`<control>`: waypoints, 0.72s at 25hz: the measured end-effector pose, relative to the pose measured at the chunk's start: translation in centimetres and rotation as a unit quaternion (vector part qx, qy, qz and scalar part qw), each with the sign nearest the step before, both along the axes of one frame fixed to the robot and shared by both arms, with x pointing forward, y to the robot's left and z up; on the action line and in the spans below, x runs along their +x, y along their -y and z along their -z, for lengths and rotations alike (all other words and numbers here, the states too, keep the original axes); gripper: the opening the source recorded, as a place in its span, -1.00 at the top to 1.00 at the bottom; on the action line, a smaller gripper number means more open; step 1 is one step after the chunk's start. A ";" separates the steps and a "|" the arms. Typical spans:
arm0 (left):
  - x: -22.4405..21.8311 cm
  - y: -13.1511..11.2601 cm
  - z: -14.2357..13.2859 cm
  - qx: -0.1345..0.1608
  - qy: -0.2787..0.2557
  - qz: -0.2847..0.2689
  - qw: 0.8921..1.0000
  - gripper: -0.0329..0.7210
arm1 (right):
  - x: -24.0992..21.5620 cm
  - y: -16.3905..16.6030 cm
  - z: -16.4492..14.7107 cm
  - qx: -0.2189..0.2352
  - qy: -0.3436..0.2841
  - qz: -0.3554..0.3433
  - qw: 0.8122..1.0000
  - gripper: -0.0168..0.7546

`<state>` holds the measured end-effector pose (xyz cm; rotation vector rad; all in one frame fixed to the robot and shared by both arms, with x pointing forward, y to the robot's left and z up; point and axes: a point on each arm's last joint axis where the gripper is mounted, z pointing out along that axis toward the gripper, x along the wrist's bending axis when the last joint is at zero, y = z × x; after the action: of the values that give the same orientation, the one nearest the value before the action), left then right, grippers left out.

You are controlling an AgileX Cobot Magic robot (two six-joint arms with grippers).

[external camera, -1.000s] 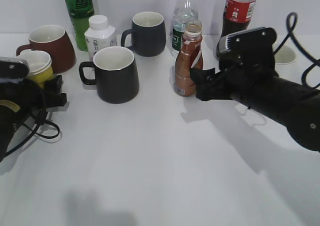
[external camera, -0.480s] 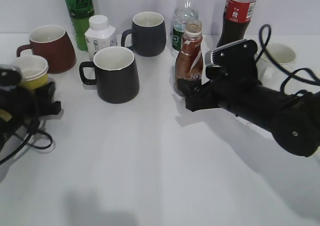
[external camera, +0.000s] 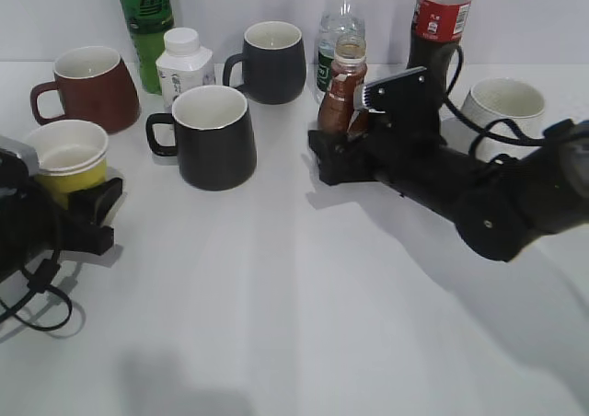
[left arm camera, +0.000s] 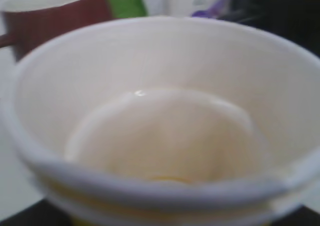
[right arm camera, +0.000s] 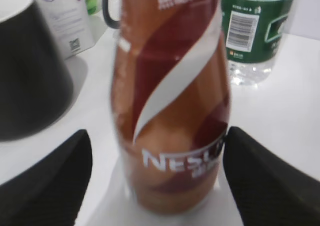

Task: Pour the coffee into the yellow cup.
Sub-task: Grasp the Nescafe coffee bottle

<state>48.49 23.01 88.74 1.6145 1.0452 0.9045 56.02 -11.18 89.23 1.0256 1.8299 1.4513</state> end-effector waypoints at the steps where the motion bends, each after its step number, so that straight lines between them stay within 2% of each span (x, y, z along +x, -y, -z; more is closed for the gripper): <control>1: -0.2 0.1 -0.1 -0.005 -0.001 0.006 1.000 -0.24 | 0.3 -0.2 0.2 0.002 0.001 0.000 1.000 -0.62; 4: -0.7 0.4 -0.1 -0.018 -0.009 0.027 0.999 -0.24 | 1.2 -0.6 0.7 0.004 0.002 0.001 1.000 -0.62; 7: -1.1 1.3 -0.2 -0.016 -0.010 0.083 0.996 -0.24 | 1.9 -1.0 1.0 0.007 0.005 0.006 1.000 -0.61; 14: -2.3 3.0 -0.1 -0.023 -0.023 0.199 0.980 -0.24 | 2.5 -1.0 1.4 0.016 0.003 0.023 1.000 -0.35; 18: -2.9 3.8 -0.1 -0.019 -0.023 0.255 0.966 -0.24 | 2.6 -1.0 1.4 0.016 0.005 0.024 1.000 -0.35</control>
<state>45.58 19.25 88.85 1.7632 0.6199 0.4977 58.57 -10.16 87.82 1.0692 1.7694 1.4601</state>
